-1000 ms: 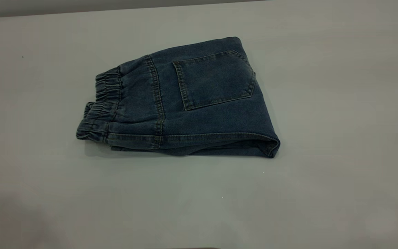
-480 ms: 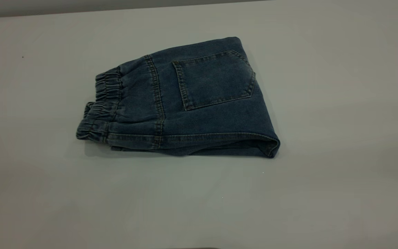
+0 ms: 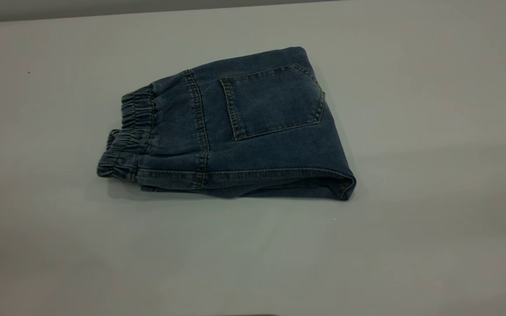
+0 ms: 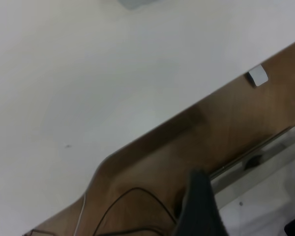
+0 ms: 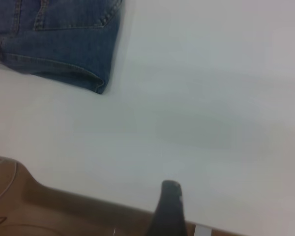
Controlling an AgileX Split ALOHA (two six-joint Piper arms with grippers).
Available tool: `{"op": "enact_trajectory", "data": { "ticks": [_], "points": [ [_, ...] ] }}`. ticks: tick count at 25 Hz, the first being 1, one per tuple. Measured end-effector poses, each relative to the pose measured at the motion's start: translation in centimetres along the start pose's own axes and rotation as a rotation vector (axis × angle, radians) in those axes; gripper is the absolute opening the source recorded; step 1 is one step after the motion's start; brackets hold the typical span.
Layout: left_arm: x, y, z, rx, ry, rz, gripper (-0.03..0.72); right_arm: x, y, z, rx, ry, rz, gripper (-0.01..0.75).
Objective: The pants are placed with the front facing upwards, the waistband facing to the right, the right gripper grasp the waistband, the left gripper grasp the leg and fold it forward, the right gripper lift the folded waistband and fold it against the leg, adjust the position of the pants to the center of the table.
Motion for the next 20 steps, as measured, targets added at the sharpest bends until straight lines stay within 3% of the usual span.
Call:
{"op": "enact_trajectory", "data": {
  "ticks": [14,20],
  "points": [
    [0.0,0.1,0.0,-0.009,-0.003,0.002,0.464,0.0,-0.1,0.0,-0.003,-0.001,0.003,0.573],
    [0.8,0.2,-1.1,-0.112,0.037,-0.073,0.464,-0.1,-0.1,-0.5,-0.040,-0.032,0.014,0.573]
  ]
}}
Point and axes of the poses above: a point on each arm's last joint axis where the gripper is mounted, z pointing out along that axis toward the gripper, x along the wrist's bending axis when the last joint is at zero, y = z × x, the point moved 7 cm from there along z, pointing out along that axis toward the gripper, and after that the axes turned 14 degrees about -z, right-handed, at the moved point
